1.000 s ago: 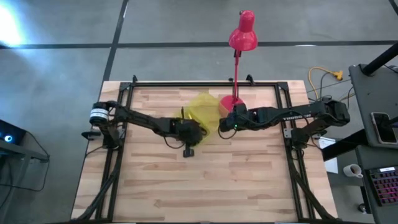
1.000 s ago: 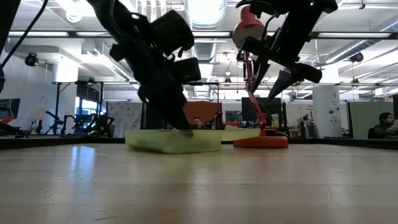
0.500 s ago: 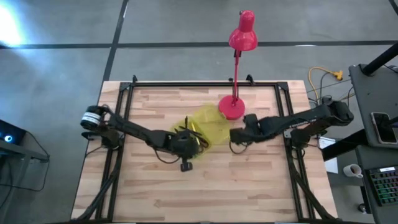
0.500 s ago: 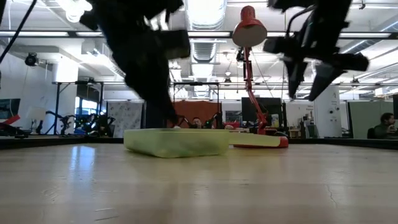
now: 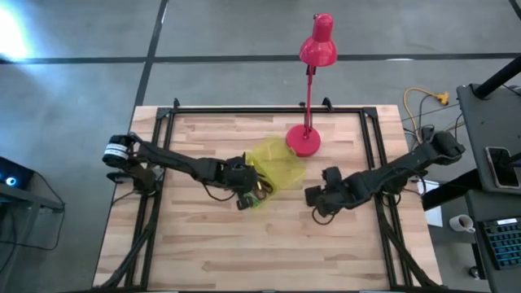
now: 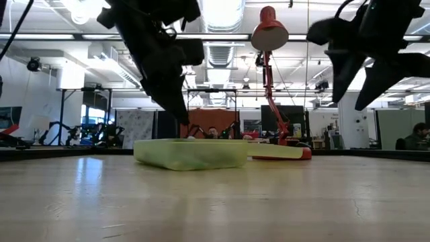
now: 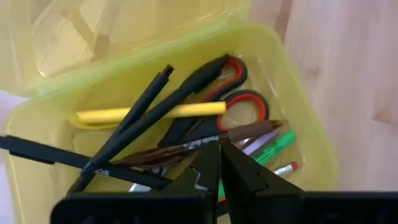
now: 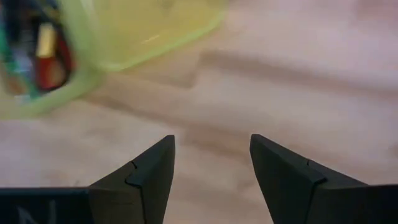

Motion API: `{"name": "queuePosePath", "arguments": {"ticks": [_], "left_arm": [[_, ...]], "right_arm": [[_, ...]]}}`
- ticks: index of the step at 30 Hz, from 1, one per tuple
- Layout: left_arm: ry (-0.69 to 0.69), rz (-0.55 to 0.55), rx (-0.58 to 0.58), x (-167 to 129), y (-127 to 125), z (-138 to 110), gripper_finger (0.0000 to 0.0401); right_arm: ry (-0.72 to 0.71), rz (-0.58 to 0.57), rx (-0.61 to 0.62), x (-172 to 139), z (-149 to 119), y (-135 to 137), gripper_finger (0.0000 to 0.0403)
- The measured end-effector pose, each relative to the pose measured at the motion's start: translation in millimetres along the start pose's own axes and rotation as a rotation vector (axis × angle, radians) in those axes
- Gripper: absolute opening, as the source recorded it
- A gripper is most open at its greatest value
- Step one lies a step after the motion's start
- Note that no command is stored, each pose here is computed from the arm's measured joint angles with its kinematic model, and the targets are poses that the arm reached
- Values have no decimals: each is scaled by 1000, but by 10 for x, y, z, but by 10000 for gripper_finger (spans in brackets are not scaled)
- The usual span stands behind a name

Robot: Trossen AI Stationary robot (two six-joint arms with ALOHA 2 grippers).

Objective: Pick & place school supplies into a supply box
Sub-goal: Move the yellow supply box from the top to the center of the table

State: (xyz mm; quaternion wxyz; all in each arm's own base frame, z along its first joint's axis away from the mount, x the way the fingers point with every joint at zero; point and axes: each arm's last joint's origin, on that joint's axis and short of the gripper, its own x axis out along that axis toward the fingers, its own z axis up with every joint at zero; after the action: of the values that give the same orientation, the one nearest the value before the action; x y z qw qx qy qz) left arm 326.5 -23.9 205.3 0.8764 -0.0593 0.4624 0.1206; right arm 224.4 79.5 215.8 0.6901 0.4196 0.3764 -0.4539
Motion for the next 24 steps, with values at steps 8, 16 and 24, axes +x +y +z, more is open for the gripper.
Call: {"name": "queuePosePath", "arguments": {"ticks": [8,16,24], "left_arm": [[3,8,-17,23,62,11,0],[23,18,-18,64,94,-53,0],[83,15,-37,144,141,-206,0]], "right_arm": [[-64,429,511,352,-326,108,201],[-161,520,770,673,-422,-69,201],[-182,484,850,1053,-352,-22,201]]}}
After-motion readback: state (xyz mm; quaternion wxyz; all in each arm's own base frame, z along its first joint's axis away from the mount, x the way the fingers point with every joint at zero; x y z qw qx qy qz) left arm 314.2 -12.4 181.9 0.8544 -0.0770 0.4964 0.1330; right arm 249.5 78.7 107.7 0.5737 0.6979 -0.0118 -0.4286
